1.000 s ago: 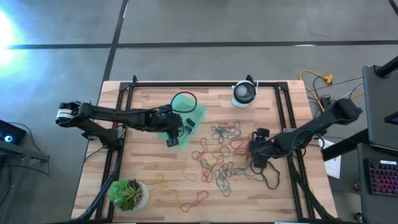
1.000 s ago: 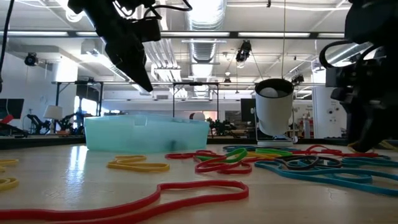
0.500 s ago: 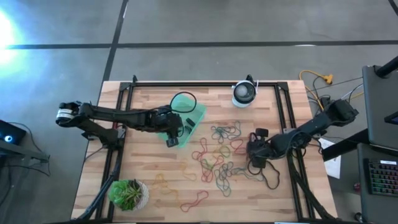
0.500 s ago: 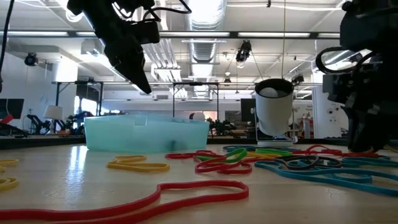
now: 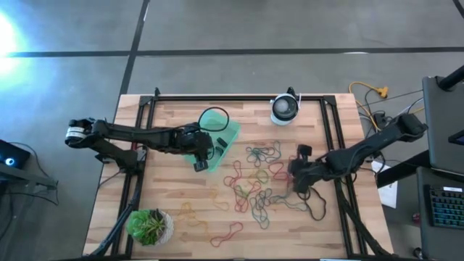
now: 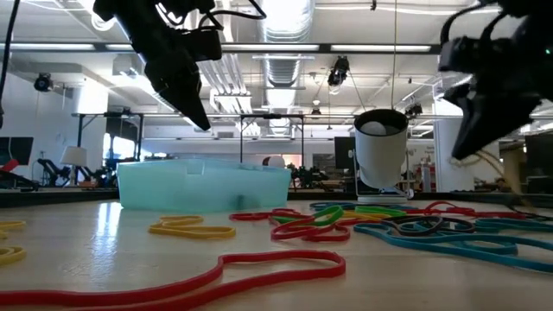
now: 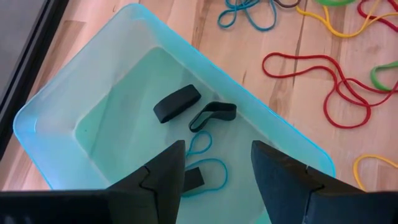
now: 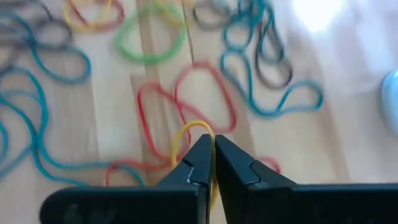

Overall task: Pick and place rubber bands into bin
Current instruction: Put the yellow rubber band into the green bin

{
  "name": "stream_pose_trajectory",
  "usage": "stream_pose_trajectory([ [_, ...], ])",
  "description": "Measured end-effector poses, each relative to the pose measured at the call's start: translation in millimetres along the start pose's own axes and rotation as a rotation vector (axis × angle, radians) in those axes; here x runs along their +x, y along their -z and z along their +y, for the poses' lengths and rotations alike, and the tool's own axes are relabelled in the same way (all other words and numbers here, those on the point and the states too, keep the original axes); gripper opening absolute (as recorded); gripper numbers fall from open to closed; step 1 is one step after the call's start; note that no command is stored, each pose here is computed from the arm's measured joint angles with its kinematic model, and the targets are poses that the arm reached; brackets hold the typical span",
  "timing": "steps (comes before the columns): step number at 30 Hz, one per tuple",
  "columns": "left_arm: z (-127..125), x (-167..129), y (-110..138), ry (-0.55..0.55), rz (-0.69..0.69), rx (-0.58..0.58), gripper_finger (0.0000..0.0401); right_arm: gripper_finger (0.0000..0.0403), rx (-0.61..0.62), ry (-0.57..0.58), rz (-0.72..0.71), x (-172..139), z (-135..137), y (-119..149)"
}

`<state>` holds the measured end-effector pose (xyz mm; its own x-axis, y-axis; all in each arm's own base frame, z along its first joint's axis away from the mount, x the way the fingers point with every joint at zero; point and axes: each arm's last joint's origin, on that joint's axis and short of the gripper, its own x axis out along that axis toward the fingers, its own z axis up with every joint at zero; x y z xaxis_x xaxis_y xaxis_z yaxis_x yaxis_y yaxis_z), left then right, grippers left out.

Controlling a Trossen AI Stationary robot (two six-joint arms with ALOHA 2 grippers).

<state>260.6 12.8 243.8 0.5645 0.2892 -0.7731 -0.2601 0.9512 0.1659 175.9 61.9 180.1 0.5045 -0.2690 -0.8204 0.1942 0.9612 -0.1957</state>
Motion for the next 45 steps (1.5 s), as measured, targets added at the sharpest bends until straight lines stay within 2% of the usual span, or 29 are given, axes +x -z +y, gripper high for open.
stream_pose_trajectory([
  [6,0.5,-2.0,-0.7,0.0,-0.008,0.005,0.0169,0.0009,-0.035,0.06,-0.173,-16.8,-2.2,-23.6],
  [15,-0.2,-23.5,0.0,0.024,-0.067,0.008,0.0169,0.0009,-0.07,0.138,-0.532,-36.5,-6.0,-83.3],
  [20,-14.2,-36.2,3.4,0.085,-0.094,0.049,0.0169,0.0009,-0.089,0.109,-0.675,-31.5,-17.6,-110.9],
  [25,-32.7,-46.2,7.3,0.148,-0.118,0.088,0.0169,0.0009,-0.074,0.037,-0.768,-11.4,-36.7,-130.1],
  [32,-55.9,-53.6,17.0,0.22,-0.126,0.139,0.0169,0.0009,-0.022,0.002,-0.847,34.2,-67.9,-149.4],
  [42,-75.5,-53.4,29.8,0.281,-0.158,0.149,0.0169,0.0009,0.059,-0.063,-0.782,104.5,-107.1,-193.7],
  [45,-79.9,-54.1,32.6,0.295,-0.15,0.133,0.0169,0.0009,0.106,-0.062,-0.724,120.0,-118.6,-207.8],
])
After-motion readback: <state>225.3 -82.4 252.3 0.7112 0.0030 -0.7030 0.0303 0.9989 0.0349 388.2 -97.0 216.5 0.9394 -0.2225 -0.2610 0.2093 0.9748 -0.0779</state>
